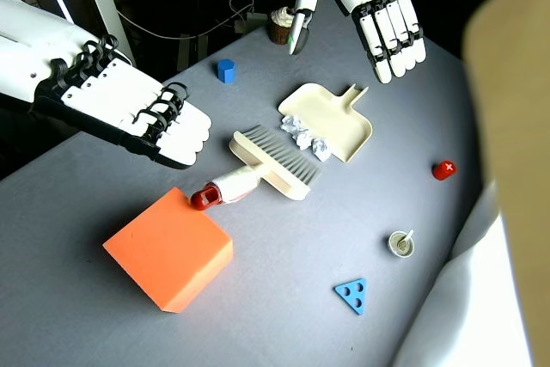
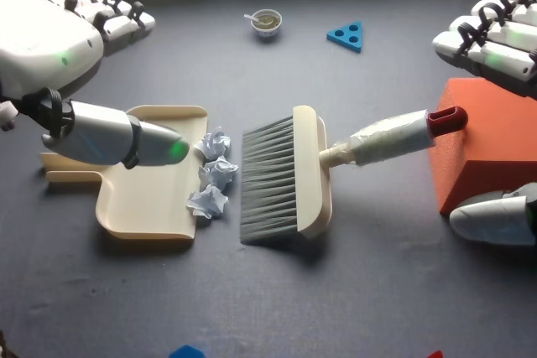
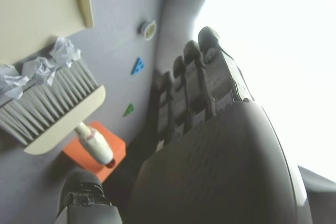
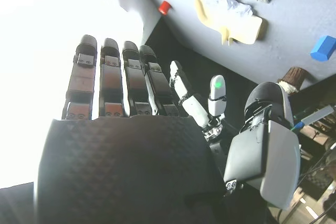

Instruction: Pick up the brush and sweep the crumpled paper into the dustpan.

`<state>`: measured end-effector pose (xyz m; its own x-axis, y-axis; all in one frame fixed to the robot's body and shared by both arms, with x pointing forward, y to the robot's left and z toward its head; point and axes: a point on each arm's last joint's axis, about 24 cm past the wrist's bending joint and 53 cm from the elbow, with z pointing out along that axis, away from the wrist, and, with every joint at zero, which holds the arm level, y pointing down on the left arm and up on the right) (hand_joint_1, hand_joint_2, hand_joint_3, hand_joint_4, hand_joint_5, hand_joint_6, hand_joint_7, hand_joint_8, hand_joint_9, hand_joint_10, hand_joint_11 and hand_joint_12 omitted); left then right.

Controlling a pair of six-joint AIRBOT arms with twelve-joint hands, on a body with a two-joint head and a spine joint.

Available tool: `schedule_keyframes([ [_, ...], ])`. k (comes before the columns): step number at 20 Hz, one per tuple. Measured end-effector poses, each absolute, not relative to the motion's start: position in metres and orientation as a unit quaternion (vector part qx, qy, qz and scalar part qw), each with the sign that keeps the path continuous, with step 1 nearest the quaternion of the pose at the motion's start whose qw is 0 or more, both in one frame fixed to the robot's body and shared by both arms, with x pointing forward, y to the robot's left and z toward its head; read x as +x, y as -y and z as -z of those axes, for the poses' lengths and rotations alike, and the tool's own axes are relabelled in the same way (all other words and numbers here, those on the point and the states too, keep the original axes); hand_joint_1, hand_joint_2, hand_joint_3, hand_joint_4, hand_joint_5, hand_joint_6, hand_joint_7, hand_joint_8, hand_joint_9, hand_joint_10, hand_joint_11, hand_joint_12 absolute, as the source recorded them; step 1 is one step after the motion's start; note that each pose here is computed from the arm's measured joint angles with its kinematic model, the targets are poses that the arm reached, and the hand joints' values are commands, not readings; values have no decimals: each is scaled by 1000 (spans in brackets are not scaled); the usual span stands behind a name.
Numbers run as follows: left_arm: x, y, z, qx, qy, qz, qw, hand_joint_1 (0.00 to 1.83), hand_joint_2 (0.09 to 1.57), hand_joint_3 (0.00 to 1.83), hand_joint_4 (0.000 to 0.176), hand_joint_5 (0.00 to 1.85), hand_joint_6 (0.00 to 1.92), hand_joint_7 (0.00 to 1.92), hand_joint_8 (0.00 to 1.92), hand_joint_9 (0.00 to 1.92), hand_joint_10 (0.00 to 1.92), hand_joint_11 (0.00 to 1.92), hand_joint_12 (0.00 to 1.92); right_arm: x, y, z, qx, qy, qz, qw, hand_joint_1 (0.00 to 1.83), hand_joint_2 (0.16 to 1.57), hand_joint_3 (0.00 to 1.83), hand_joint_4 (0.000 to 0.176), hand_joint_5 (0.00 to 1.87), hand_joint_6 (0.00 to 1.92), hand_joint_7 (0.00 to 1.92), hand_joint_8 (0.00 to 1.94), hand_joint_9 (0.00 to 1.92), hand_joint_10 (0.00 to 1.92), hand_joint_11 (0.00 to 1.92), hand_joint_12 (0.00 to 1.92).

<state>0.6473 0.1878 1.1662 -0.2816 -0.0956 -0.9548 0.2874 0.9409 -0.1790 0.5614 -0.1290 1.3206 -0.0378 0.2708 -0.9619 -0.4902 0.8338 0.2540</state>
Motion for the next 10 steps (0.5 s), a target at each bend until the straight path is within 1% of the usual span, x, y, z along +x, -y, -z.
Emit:
schedule_keyframes([
  [4,648,-179,-1161,84,-784,169,592,0,864,0,0,142,4,173,4,171,4,164,50,562,127,-1322,-80,-663,-278,691,0,923,0,0,61,1,70,2,81,3,73,13],
  [6,646,-179,-1157,80,-784,172,591,0,855,0,0,143,5,177,5,179,6,175,50,562,128,-1323,-78,-662,-278,692,0,924,1,0,81,8,89,9,99,9,96,21],
  [8,646,-191,-1149,54,-787,167,592,0,827,0,0,143,4,177,4,185,7,188,53,562,129,-1323,-77,-661,-277,693,0,920,0,0,81,7,95,9,103,8,102,21],
  [10,646,-212,-1141,10,-786,156,598,0,820,0,0,140,3,176,5,182,5,175,43,562,129,-1324,-77,-660,-276,694,0,931,4,0,75,3,81,1,89,1,91,15],
])
